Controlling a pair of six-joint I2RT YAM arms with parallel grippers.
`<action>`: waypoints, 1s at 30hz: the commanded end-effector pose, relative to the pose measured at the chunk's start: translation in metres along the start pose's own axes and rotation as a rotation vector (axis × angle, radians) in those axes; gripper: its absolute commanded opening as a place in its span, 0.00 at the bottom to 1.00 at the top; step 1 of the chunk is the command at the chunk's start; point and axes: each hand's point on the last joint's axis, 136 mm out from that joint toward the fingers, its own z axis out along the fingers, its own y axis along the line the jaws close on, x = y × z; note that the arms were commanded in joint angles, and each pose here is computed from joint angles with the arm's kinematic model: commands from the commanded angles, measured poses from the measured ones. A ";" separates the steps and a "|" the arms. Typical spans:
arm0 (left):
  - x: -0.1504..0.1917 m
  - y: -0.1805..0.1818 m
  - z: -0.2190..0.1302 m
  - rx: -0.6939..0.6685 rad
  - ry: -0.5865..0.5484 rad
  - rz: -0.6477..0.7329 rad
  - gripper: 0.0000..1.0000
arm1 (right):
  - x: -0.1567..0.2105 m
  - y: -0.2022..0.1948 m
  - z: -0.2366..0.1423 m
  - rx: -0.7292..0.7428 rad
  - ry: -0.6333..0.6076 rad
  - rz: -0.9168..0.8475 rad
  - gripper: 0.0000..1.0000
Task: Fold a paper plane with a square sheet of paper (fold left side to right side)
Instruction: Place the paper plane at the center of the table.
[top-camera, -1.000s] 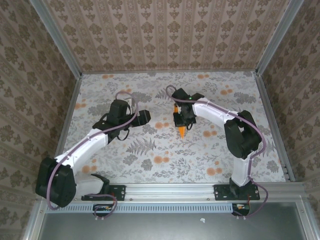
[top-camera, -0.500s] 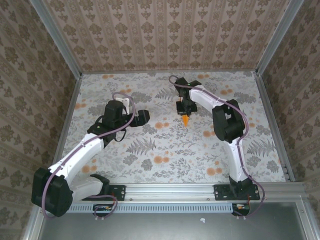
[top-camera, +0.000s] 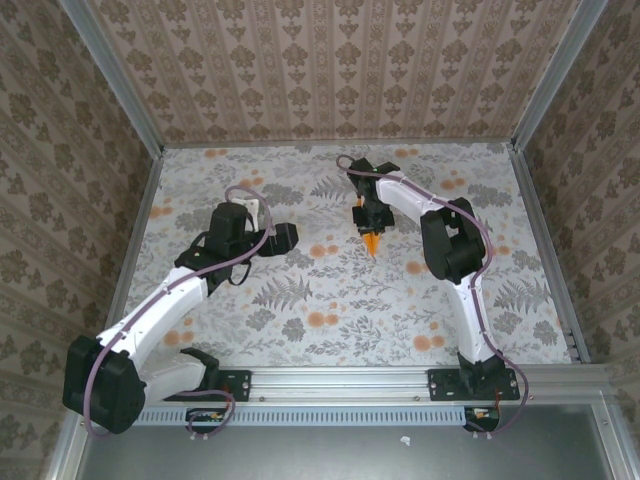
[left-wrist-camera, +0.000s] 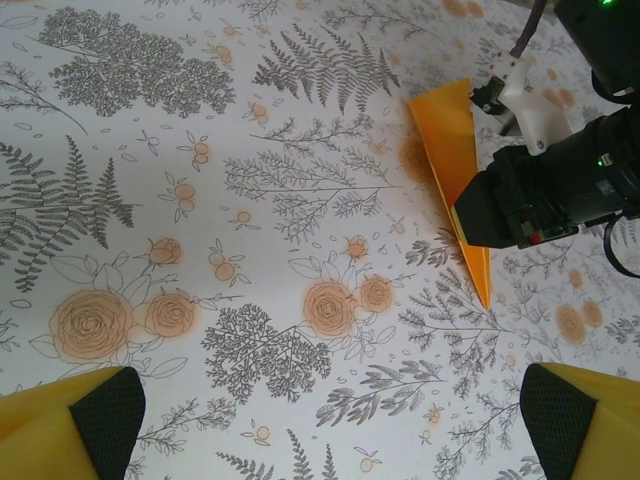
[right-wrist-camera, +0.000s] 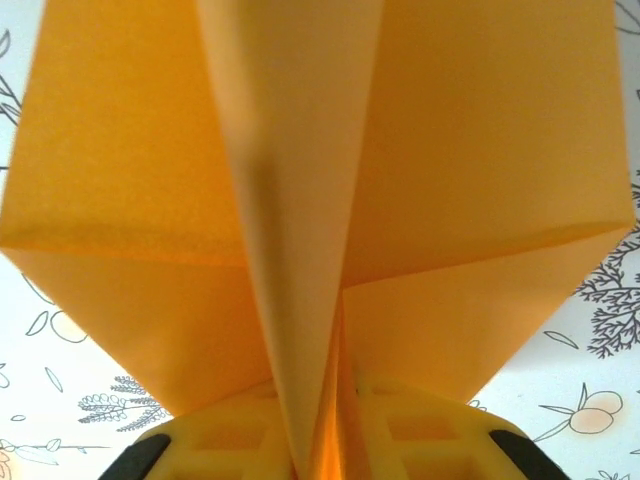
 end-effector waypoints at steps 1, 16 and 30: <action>-0.011 0.001 -0.006 -0.016 -0.025 0.026 1.00 | 0.006 -0.004 -0.002 0.030 0.029 -0.010 0.22; -0.017 0.012 -0.008 -0.005 -0.006 -0.038 1.00 | 0.007 -0.005 -0.043 0.068 -0.030 -0.032 0.36; -0.043 0.033 -0.028 -0.017 -0.096 -0.123 1.00 | 0.024 -0.025 -0.160 0.049 -0.300 -0.040 0.65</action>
